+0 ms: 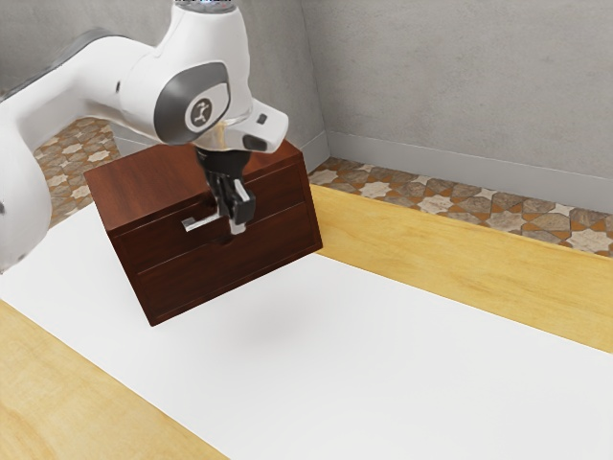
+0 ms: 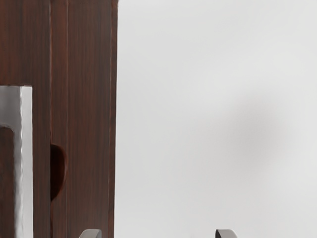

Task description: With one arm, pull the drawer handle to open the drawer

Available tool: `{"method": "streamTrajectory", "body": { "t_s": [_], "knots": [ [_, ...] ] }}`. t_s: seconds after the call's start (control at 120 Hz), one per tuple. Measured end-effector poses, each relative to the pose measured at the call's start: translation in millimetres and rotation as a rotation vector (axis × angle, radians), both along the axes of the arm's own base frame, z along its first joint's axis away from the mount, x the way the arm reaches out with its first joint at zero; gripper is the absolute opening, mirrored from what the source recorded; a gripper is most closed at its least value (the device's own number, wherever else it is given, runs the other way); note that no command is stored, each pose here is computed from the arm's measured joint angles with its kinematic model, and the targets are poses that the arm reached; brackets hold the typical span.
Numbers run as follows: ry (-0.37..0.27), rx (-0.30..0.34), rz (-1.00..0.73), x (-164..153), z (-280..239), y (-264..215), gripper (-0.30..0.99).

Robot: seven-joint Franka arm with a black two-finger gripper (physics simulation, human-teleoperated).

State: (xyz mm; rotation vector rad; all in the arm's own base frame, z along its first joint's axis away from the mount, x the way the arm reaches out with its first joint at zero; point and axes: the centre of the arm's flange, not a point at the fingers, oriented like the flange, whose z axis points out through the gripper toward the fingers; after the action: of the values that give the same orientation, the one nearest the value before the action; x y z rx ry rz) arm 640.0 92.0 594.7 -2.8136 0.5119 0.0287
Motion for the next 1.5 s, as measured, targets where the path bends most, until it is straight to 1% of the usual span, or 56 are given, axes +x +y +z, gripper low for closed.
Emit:
{"method": "streamTrajectory", "body": {
  "t_s": [0.033, 0.1, 0.183, 0.225, 0.292, 0.383, 0.567, 0.675, 0.733, 0.783, 0.883, 0.958, 0.992, 1.058, 1.092, 1.15, 1.233, 1.3, 1.45, 1.475, 1.483, 1.5],
  "knots": [
    [-0.005, 0.02, 0.008, 8.1, -5.9, 3.6, 0.25],
    [-0.007, 0.085, 0.018, 19.4, -15.0, 9.4, 0.24],
    [-0.001, 0.173, 0.03, 26.1, -22.7, 18.4, 0.24],
    [0.0, 0.207, 0.037, 27.6, -24.2, 22.9, 0.24],
    [0.0, 0.241, 0.043, 29.5, -26.9, 25.2, 0.25],
    [0.001, 0.258, 0.043, 30.3, -30.6, 20.3, 0.24],
    [0.024, 0.26, 0.062, 27.4, -47.6, 23.9, 0.22],
    [0.027, 0.234, 0.08, 18.4, -47.8, 26.7, 0.11],
    [0.034, 0.215, 0.082, 13.3, -50.3, 22.7, 0.07],
    [0.04, 0.2, 0.074, 9.0, -52.2, 13.0, 0.03],
    [0.045, 0.176, 0.042, 4.1, -54.3, -15.7, 0.01],
    [0.041, 0.157, 0.019, 1.9, -54.0, -37.1, -0.05],
    [0.039, 0.154, 0.014, 0.4, -53.7, -43.7, -0.09],
    [0.039, 0.151, 0.009, -3.1, -54.5, -52.8, -0.1],
    [0.038, 0.147, 0.006, -6.1, -54.2, -56.3, -0.14],
    [0.038, 0.141, 0.002, -11.3, -54.5, -62.3, -0.14],
    [0.036, 0.153, 0.0, -15.2, -55.1, -71.7, -0.17],
    [0.035, 0.155, -0.001, -18.3, -54.7, -79.5, -0.1],
    [0.044, 0.155, 0.0, -24.9, -53.8, -102.4, -0.09],
    [0.048, 0.156, 0.001, -26.1, -54.8, -105.3, -0.13],
    [0.049, 0.156, 0.003, -26.7, -54.9, -105.8, -0.1],
    [0.051, 0.157, 0.004, -27.6, -54.8, -107.5, -0.14]
  ]
}}
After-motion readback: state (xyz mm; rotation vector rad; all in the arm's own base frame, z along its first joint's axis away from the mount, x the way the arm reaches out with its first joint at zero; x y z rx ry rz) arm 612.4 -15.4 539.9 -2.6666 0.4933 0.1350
